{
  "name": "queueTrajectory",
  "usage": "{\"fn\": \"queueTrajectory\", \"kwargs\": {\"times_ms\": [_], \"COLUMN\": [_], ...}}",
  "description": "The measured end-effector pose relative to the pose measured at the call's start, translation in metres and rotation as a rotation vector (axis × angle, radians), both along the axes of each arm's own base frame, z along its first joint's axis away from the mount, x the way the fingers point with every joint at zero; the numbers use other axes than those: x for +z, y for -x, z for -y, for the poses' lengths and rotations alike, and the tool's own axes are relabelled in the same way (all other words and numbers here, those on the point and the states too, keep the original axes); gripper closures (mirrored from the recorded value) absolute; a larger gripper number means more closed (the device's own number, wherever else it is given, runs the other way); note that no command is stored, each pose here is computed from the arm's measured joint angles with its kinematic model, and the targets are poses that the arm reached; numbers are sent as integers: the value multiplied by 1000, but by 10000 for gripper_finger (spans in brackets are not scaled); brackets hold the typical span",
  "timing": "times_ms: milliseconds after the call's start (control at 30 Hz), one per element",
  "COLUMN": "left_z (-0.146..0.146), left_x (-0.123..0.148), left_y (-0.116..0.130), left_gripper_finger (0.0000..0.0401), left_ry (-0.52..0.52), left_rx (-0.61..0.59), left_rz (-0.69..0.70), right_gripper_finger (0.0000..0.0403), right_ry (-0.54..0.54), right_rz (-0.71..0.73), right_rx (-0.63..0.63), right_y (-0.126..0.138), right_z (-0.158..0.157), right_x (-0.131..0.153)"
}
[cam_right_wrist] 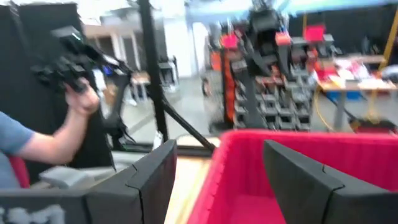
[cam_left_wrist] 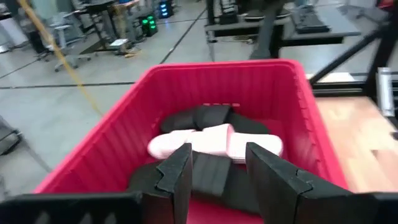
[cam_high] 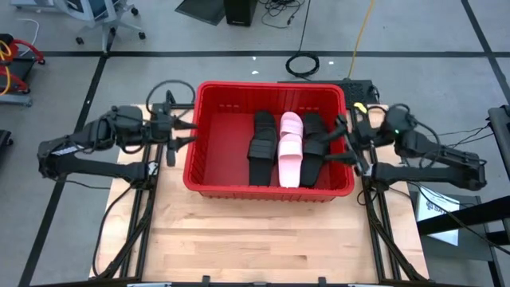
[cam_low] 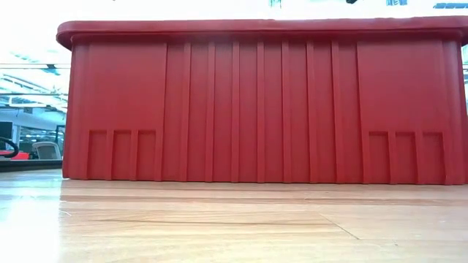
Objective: Pick and place slides into bin
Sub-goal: Return to Home Position
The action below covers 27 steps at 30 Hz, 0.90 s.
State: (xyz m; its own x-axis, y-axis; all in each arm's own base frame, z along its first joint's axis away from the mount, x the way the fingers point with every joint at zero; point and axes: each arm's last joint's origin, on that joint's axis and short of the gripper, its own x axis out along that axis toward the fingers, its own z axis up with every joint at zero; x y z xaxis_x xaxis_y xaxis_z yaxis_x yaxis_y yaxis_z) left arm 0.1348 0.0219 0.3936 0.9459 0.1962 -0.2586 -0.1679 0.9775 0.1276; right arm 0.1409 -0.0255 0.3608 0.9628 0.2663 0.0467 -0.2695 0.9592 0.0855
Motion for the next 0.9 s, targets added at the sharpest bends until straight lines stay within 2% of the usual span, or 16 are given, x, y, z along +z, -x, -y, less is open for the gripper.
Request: {"fn": "queueTrajectory", "kwargs": {"times_ms": [233,400,533,667,900], "left_z": [19,32,42,46,44], "left_x": [-22,-40,-54,-59,-58], "left_y": [1,1,-1,-1,24], "left_gripper_finger": [254,254,254,254,254], "left_ry": [1,-14,-61,-115,-92], "left_rx": [-80,-72,-82,-36,-74], "left_rz": [57,65,38,61,69], "right_gripper_finger": [171,176,173,170,176], "right_ry": [-9,-8,39,104,85], "right_rz": [72,143,124,130,254], "right_rx": [110,165,196,214,219], "right_y": [10,14,13,14,28], "right_z": [-18,-25,-30,-33,-34], "right_x": [-29,-29,-33,-43,-64]}}
